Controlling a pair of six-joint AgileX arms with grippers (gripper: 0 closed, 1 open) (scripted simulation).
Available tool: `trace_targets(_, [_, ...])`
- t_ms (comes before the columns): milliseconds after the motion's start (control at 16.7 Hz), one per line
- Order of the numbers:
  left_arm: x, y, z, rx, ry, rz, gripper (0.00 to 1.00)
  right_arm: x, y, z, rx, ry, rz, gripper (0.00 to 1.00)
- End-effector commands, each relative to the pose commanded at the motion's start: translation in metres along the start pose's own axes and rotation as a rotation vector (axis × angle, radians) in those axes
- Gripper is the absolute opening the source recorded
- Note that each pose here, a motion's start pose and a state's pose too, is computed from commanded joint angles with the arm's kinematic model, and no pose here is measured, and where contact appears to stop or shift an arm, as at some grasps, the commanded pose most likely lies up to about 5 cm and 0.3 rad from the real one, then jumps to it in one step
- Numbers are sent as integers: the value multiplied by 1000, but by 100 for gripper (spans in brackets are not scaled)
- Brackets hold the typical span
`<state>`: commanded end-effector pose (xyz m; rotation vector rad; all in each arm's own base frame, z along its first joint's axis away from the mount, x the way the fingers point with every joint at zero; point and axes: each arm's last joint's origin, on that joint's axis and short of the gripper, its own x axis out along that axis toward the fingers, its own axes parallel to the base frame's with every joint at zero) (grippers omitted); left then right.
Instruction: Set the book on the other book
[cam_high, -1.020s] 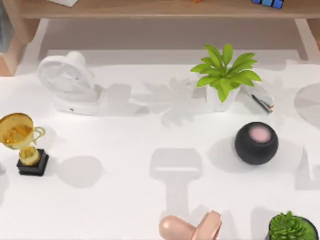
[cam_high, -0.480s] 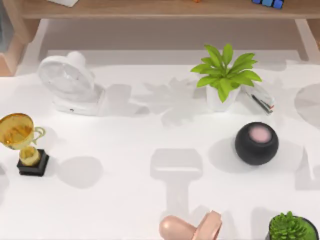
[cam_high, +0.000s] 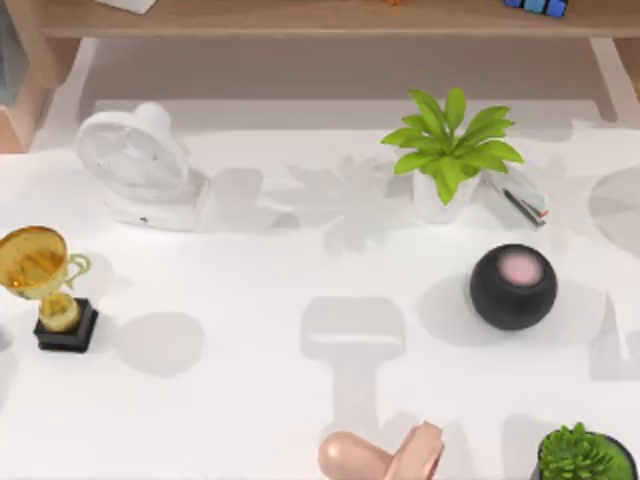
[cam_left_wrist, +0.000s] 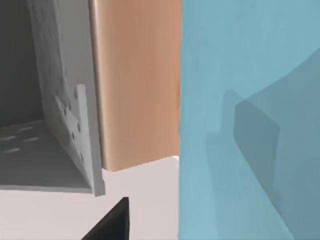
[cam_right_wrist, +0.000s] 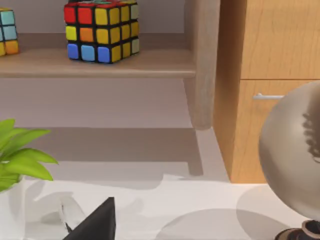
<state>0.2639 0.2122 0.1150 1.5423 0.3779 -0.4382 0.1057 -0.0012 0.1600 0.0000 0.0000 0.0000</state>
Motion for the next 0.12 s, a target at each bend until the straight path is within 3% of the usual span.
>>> trace_targets(120, [0, 0, 0, 0, 0, 0, 100, 0, 0, 0, 0, 0, 0, 100])
